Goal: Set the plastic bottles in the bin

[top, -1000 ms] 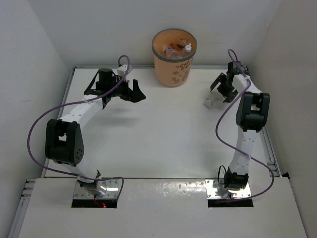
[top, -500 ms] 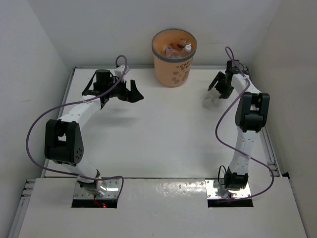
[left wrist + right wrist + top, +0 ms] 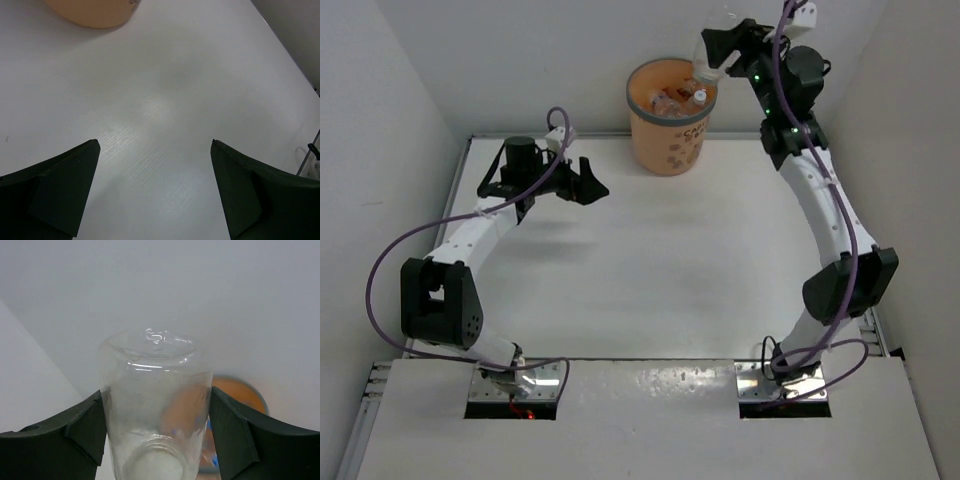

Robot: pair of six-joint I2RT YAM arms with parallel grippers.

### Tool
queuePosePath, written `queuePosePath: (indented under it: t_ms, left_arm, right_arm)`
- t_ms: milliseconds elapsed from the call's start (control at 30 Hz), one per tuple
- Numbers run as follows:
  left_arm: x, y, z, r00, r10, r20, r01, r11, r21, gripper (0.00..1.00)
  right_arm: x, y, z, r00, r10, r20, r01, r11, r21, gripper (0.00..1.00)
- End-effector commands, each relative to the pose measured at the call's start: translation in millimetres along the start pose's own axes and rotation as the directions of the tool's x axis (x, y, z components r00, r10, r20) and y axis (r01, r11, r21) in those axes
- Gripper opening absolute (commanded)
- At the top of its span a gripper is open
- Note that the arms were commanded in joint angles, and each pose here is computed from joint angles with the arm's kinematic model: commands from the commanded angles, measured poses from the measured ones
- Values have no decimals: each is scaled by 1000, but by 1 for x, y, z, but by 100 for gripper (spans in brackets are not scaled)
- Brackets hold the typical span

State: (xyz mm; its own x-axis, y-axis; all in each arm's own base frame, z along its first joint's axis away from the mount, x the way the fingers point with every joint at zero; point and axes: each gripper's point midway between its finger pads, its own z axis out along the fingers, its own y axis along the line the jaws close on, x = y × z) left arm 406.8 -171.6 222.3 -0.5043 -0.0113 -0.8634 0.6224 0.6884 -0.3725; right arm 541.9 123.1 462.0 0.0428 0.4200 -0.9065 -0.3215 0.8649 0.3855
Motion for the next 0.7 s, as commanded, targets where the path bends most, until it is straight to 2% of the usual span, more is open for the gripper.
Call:
queuePosePath:
  t_ms: [0, 67, 100, 167, 233, 333, 433, 667]
  left_arm:
    - [-11, -9, -12, 998, 33, 47, -34, 999, 15, 100]
    - [-10, -11, -14, 998, 34, 48, -35, 999, 16, 100]
    - [-8, -10, -13, 998, 34, 48, -35, 999, 16, 100]
    - [-8, -10, -13, 998, 34, 48, -35, 999, 16, 100]
    - [-8, -10, -13, 998, 34, 48, -35, 999, 16, 100]
    - [-10, -9, -13, 998, 40, 56, -41, 999, 7, 100]
    - [-7, -4, -14, 998, 41, 53, -41, 999, -2, 100]
    - [-4, 1, -15, 998, 41, 49, -41, 999, -11, 100]
  right_arm:
    - [-61, 49, -3, 926, -160, 343, 184, 982, -39, 0]
    - [-58, 56, -2, 907, -186, 378, 208, 978, -16, 0]
    - [-71, 68, -6, 873, -172, 456, 210, 977, -33, 0]
    - [-56, 65, 5, 862, -202, 465, 227, 974, 2, 0]
    - [-54, 74, 8, 826, -193, 530, 230, 973, -5, 0]
    - [-50, 83, 4, 731, -209, 649, 276, 961, -1, 0]
    - [-33, 86, 5, 720, -213, 661, 282, 960, 2, 0]
    - [-20, 94, -13, 771, -167, 615, 253, 966, -56, 0]
